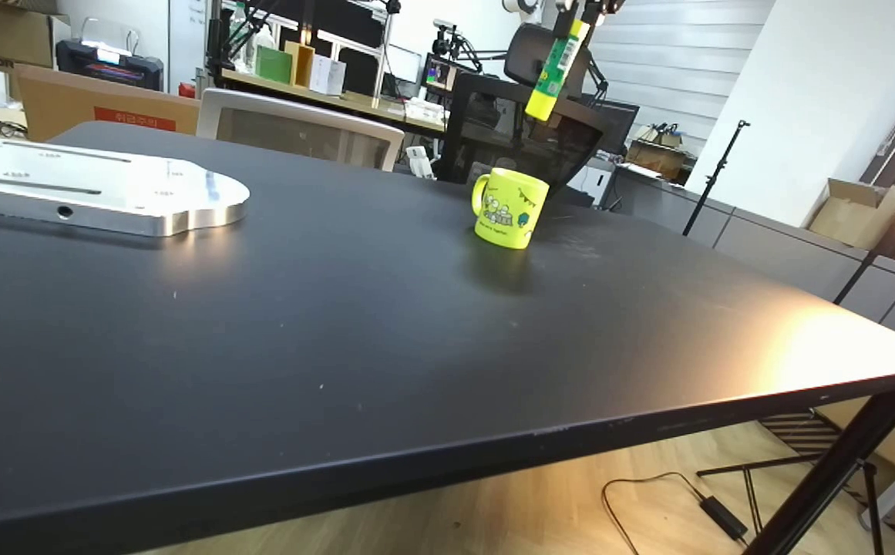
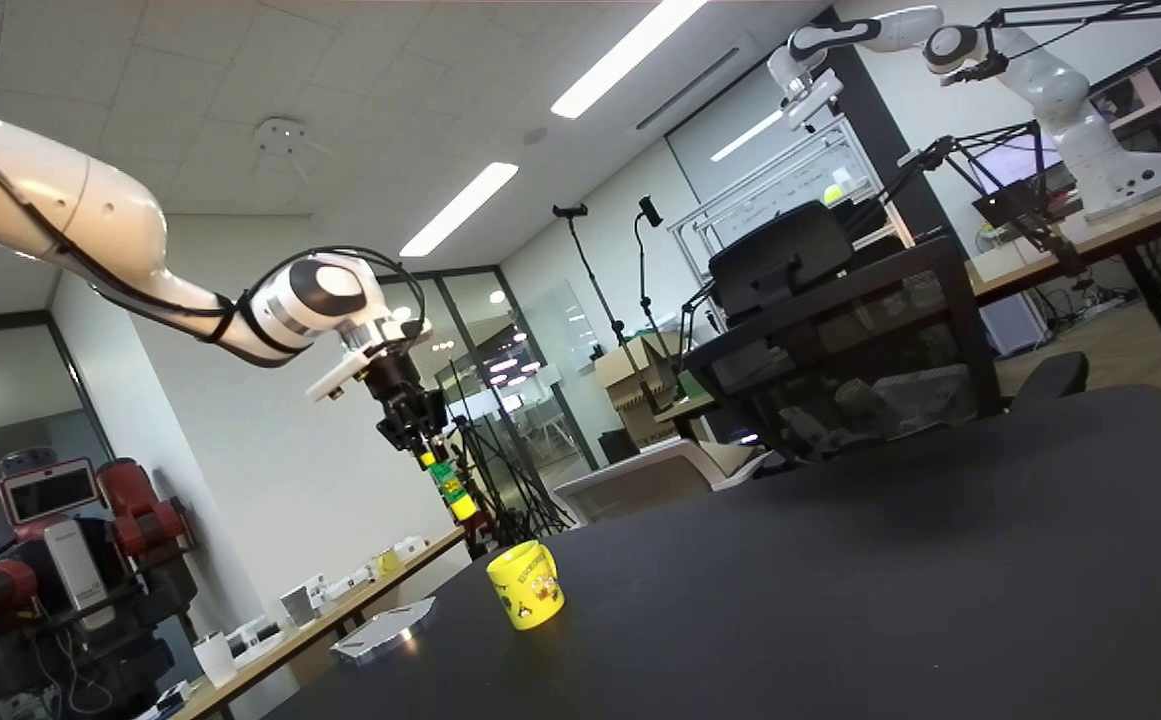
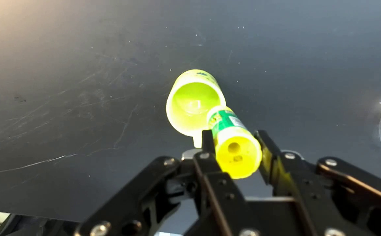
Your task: Put the gluestick on the table
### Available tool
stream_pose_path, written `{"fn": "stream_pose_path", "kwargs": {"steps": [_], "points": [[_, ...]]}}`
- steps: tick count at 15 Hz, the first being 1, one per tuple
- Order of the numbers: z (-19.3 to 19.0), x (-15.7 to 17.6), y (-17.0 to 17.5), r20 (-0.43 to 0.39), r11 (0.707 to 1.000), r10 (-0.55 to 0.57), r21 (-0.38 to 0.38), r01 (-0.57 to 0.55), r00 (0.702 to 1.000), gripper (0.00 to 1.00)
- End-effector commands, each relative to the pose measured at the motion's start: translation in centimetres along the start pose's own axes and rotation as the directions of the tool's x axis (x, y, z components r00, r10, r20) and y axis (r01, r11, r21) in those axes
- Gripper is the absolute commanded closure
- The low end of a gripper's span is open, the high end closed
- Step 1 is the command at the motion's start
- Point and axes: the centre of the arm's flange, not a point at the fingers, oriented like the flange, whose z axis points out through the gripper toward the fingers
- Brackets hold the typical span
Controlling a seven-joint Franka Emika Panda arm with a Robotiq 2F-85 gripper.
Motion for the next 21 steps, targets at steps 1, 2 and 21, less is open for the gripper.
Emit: {"fn": "stream_pose_path", "kwargs": {"steps": [1,2,21], "points": [[-1.1,-4.1,-0.9,0.024,1.0,-0.012,-0.002,0.012,1.0,0.91],[-1.1,-4.7,-1.0,0.049,1.0,-0.026,-0.001,0.026,0.998,0.91],[4.7,5.8,-12.7,0.066,0.952,-0.304,0.004,0.305,0.95,0.91]]}}
